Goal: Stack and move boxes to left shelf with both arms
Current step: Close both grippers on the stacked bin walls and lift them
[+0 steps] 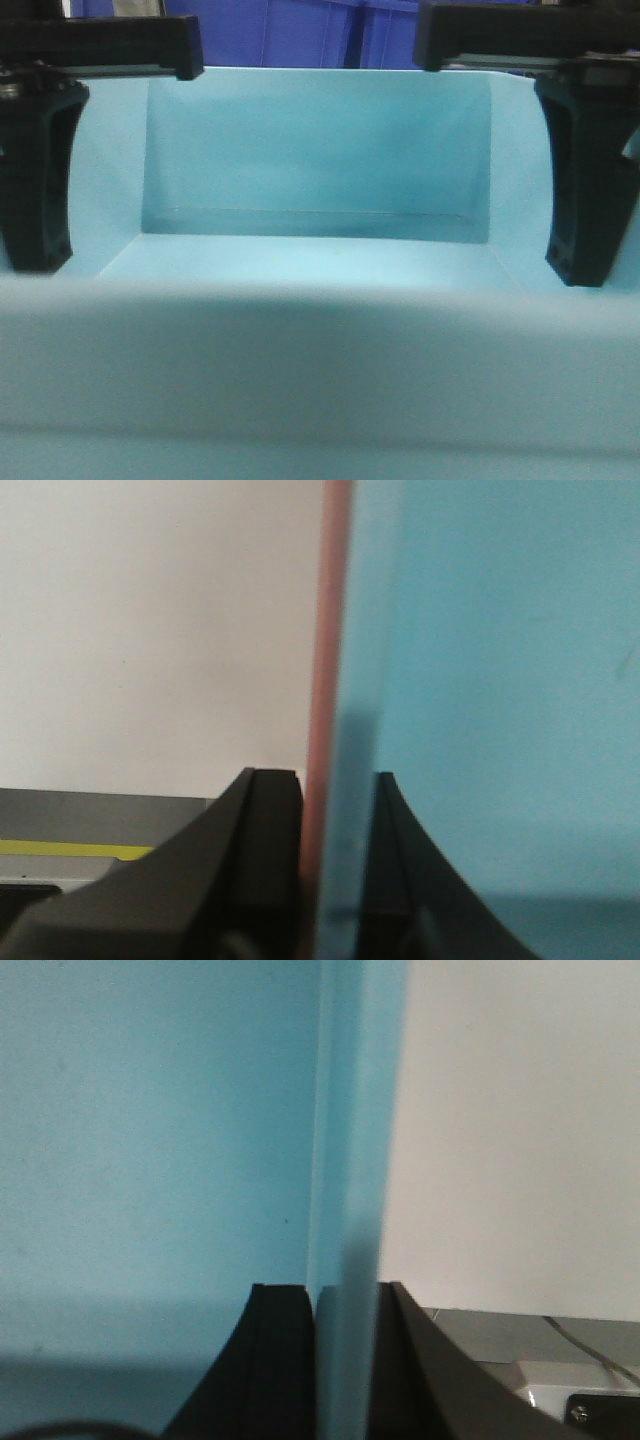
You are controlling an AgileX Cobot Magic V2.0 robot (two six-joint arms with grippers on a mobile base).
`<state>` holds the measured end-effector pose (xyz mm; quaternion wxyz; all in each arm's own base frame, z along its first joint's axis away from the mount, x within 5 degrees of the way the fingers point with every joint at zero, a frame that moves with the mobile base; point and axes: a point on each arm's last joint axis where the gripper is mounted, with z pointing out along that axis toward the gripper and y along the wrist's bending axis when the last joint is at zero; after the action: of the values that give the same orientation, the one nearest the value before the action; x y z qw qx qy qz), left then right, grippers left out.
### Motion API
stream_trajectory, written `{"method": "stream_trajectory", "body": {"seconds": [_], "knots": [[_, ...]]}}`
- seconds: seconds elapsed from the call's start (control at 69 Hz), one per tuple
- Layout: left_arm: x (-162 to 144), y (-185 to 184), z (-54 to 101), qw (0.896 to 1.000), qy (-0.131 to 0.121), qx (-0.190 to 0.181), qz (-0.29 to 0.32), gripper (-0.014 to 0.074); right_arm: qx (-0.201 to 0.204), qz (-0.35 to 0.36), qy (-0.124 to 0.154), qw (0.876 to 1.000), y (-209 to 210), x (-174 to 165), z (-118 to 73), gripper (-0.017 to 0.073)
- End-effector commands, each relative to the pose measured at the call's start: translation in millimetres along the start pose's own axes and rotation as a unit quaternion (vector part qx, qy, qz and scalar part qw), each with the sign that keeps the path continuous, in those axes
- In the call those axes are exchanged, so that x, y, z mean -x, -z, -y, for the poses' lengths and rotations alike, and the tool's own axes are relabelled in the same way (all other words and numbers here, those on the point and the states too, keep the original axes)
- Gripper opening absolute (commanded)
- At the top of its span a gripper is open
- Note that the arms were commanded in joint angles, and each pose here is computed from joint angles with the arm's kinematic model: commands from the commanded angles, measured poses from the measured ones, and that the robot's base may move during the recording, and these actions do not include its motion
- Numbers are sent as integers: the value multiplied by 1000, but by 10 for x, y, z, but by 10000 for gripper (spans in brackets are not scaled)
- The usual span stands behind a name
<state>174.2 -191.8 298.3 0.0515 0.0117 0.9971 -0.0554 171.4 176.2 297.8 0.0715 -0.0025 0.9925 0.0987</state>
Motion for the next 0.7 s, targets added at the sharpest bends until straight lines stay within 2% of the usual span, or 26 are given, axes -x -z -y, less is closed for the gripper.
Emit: {"method": "stream_trajectory", "body": {"seconds": [0.0,0.232,0.566,0.653,0.682], "knots": [[-86,202,-53,1000,3,5,-2,-4,37,40,2,999,188,13,-41,55],[-100,202,-38,1000,6,-3,-10,-4,11,46,11,999,187,25,5,55],[-103,202,-35,1000,2,-5,-12,-4,12,50,11,999,220,38,-1,55],[-103,202,-35,1000,-6,-5,-12,-4,14,58,13,998,258,58,-11,55],[-105,202,-33,1000,-16,-6,-13,-4,14,62,14,998,269,66,-13,55]]}}
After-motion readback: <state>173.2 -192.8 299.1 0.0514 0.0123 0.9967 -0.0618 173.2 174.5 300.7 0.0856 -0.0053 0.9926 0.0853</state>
